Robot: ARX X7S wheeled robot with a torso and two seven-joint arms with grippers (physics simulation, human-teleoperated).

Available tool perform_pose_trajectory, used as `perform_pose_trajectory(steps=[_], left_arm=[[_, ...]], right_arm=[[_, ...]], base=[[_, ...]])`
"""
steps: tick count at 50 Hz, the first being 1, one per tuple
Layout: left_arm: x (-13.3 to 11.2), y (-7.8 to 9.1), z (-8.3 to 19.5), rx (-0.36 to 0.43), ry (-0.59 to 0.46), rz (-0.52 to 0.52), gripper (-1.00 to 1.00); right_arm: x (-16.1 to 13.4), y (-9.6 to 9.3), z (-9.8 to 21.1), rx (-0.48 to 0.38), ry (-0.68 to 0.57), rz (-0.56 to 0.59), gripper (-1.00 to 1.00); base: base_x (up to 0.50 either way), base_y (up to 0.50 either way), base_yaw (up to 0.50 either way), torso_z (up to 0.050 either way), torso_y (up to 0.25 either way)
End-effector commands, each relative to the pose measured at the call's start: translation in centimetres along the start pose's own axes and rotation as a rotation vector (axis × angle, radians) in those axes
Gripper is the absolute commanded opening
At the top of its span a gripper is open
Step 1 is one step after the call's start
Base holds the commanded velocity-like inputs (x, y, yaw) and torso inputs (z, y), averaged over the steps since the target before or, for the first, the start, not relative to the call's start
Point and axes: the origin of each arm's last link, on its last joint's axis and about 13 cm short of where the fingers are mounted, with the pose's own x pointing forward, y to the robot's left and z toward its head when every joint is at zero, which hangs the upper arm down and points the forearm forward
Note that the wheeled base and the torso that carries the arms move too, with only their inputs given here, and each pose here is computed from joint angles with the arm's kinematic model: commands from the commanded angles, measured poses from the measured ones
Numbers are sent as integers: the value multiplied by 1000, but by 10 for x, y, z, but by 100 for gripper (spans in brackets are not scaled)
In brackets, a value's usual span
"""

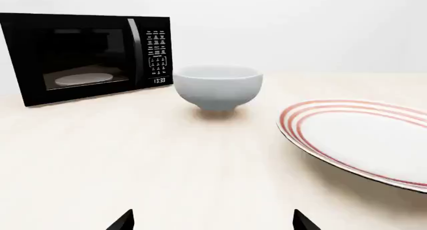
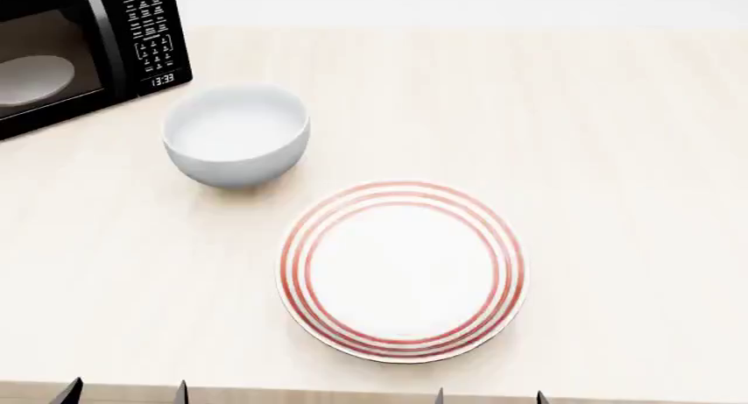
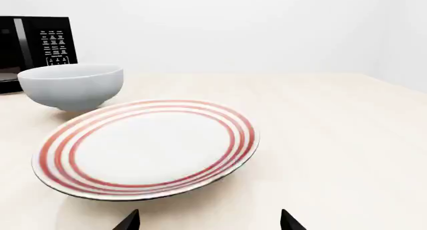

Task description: Open the microwave.

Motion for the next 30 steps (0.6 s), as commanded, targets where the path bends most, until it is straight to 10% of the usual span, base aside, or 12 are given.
perform_pose_trajectory(steps=[1,30], left_arm=[[-3,1,5,11,-30,22,100],[-11,1,14,34,-56,7,100]], right_arm=[[-5,2,8,11,-26,-6,100],[-15,9,21,-40,-89,4,100]], base=[[0,0,0,0,0],[19,198,0,0,0]])
